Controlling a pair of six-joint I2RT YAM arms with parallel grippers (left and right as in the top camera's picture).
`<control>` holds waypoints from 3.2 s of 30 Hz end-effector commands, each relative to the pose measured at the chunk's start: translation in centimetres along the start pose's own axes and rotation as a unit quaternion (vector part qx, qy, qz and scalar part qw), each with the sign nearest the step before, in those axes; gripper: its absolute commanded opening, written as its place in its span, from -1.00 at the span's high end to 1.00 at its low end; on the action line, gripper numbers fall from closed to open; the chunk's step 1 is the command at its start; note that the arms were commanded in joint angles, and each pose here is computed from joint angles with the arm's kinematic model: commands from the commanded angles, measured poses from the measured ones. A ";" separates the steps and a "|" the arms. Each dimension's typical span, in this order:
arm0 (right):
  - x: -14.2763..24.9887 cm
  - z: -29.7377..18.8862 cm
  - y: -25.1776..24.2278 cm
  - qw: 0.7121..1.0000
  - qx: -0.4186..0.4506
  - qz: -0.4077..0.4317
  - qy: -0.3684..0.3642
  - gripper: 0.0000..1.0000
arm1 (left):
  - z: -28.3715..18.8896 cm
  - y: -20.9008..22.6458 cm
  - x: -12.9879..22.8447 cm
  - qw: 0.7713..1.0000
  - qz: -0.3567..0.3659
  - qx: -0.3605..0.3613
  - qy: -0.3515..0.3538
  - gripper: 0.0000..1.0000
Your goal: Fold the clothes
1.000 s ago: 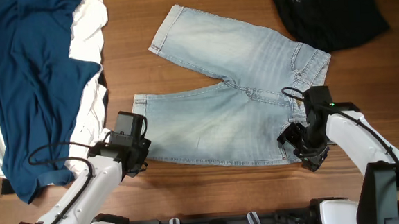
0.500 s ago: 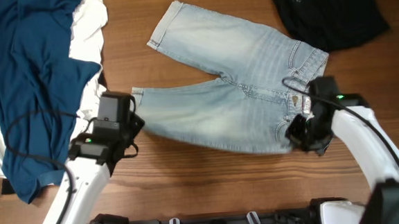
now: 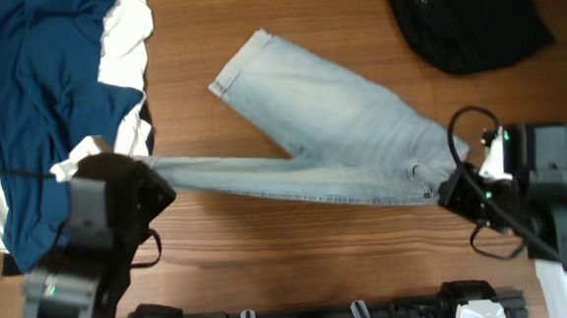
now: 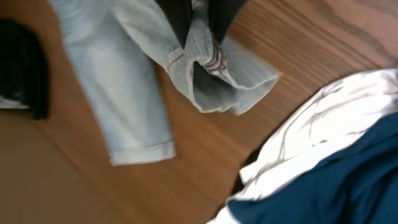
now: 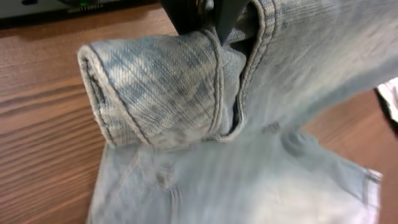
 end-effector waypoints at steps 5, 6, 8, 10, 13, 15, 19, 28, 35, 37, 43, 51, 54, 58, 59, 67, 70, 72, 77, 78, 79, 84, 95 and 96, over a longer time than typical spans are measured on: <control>-2.8 0.9 -1.7 0.997 0.064 -0.009 -0.037 0.92 | 2.4 -3.0 -2.2 0.999 0.005 0.005 -0.038 0.92; -3.3 1.7 -1.7 0.997 0.066 -0.008 -0.029 0.91 | 4.2 -4.1 -2.2 0.999 0.019 0.005 -0.032 0.92; -4.6 3.6 -1.8 0.997 0.070 -0.014 -0.010 0.92 | 8.6 -6.2 -1.3 0.999 0.052 0.001 -0.016 0.92; -5.8 5.4 -1.9 0.997 0.073 -0.017 0.002 0.91 | 12.7 -7.6 -0.1 0.998 0.063 -0.003 -0.004 0.92; -7.3 8.0 -2.1 0.997 0.077 -0.017 0.015 0.91 | 18.0 -9.6 1.4 0.997 0.070 0.011 -0.002 0.92; -8.2 9.9 -2.4 0.996 0.084 -0.016 0.026 0.91 | 21.5 -11.4 2.1 0.995 0.093 0.042 -0.016 0.92; -9.1 13.6 -3.2 0.994 0.101 -0.017 0.049 0.92 | 24.8 -14.3 2.1 0.988 0.102 0.105 -0.058 0.92; -11.0 19.4 -5.2 0.992 0.116 0.001 0.056 0.92 | 23.7 -18.4 0.2 0.969 0.084 0.200 -0.120 0.92; -11.6 20.2 -7.4 0.991 0.121 0.031 0.049 0.91 | 25.5 -18.5 0.7 0.966 0.081 0.209 -0.125 0.41; -11.6 20.2 -7.5 0.991 0.122 0.031 0.048 0.56 | 26.6 -18.0 1.2 0.969 0.084 0.201 -0.120 -0.56; -12.0 20.0 -7.8 0.991 0.125 0.035 0.043 -0.83 | 26.8 -17.5 0.8 0.963 0.147 0.175 -0.144 -1.00; -18.7 10.4 -3.3 0.989 0.063 -0.124 -0.042 -0.98 | 28.4 -13.8 3.8 0.963 0.238 0.121 -0.030 -0.99; -20.4 6.3 -2.1 0.985 0.063 -0.139 -0.082 -0.99 | 29.5 -12.6 5.5 0.956 0.258 0.132 0.035 -0.99; -19.8 6.3 -1.2 0.985 0.056 -0.148 -0.072 -0.99 | 31.2 -9.3 6.8 0.959 0.262 0.077 0.077 -0.99; -19.7 6.4 -0.9 0.985 0.054 -0.151 -0.069 -0.99 | 31.6 -8.7 7.2 0.959 0.263 0.068 0.084 -0.98; -19.5 6.6 0.4 0.985 0.046 -0.151 -0.070 -0.99 | 34.2 -5.6 8.8 0.957 0.266 0.024 0.111 -0.61; -19.5 6.6 0.4 0.985 0.044 -0.149 -0.071 -0.99 | 34.8 -4.9 8.9 0.957 0.268 0.012 0.109 -0.44; -19.5 6.6 0.4 0.986 0.044 -0.141 -0.071 -0.99 | 35.3 -4.4 9.2 0.957 0.268 0.007 0.111 -0.22; -19.5 6.6 0.4 0.988 0.043 -0.131 -0.071 -0.91 | 35.9 -2.6 8.9 0.963 0.245 -0.036 0.104 0.70; -19.5 6.7 0.4 0.989 0.043 -0.122 -0.071 -0.89 | 35.7 -1.4 8.5 0.966 0.226 -0.067 0.106 0.79; -19.5 6.8 0.4 0.990 0.042 -0.114 -0.070 -0.89 | 35.4 -0.4 8.2 0.966 0.212 -0.090 0.116 0.87; -18.8 10.1 1.0 0.992 0.038 -0.115 -0.020 -0.85 | 29.2 8.1 5.8 0.936 0.034 -0.256 0.240 0.92; -15.3 22.4 5.2 0.976 0.020 -0.187 0.107 -0.95 | 21.7 13.2 7.4 0.843 -0.009 -0.362 0.397 0.68; -15.4 23.3 5.2 0.976 0.019 -0.189 0.105 -0.95 | 21.7 13.0 7.6 0.843 -0.004 -0.362 0.398 0.63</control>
Point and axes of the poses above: each gripper's point midway between its finger pads, its own z axis out along the fingers, its own y axis along the line the jaws close on, x = y × z, the point moved 3 cm from there along -z, back along the fingers, and after that the axes turned 15 degrees about -z, right-handed, at the moved point
